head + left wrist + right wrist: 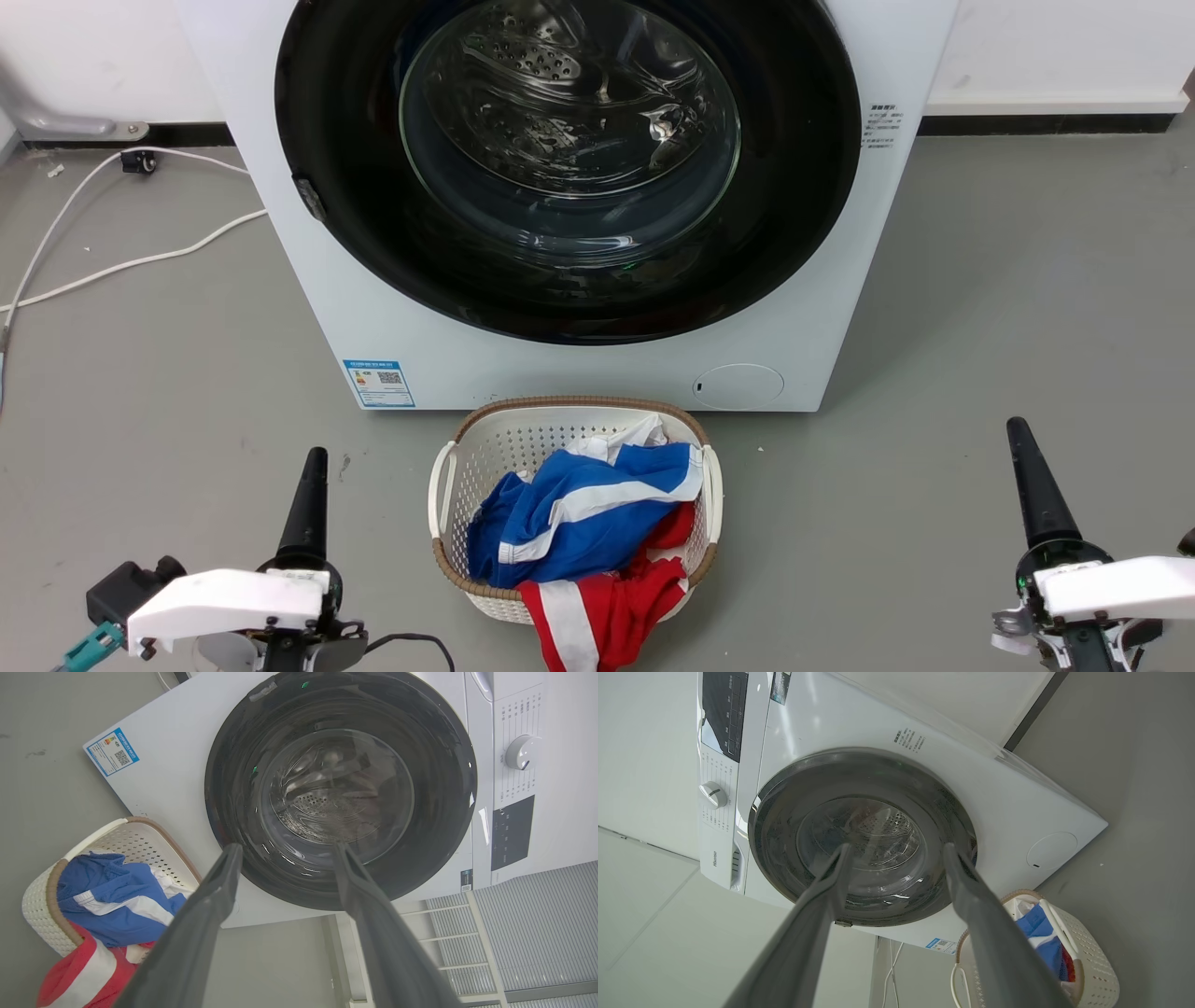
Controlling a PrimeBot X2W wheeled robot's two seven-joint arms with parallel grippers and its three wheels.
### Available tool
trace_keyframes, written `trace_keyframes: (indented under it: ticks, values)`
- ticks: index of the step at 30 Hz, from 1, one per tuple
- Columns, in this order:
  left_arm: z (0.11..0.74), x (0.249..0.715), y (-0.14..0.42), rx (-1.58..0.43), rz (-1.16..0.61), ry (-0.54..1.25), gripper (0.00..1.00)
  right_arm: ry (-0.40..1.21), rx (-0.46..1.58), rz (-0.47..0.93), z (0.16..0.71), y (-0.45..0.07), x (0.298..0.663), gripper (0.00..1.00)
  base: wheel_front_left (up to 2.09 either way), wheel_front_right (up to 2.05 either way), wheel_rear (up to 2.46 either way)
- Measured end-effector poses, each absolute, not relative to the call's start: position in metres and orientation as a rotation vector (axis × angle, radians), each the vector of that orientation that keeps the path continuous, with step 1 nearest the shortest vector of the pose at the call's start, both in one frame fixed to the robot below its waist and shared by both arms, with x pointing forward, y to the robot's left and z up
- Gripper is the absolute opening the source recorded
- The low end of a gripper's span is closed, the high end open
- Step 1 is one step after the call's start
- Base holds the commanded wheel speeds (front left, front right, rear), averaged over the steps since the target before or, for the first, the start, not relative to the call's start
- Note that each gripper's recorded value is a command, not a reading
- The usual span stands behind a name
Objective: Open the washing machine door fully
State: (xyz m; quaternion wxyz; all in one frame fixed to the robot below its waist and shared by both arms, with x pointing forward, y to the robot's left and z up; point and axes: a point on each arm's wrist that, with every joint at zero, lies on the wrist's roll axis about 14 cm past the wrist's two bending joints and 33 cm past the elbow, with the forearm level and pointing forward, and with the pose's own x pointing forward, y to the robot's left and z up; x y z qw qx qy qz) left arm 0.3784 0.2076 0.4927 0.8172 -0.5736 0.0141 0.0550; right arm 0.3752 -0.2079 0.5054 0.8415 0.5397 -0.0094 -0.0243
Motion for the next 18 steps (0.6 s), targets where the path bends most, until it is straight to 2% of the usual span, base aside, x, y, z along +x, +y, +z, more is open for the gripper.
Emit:
trace_keyframes:
  ticks: [18]
  values:
    - [0.498,0.379,0.196,-0.781,0.107,0.059,1.00,-0.055,0.714,0.006,0.522,-0.194,0.371,1.00,0.00,0.00,0.00]
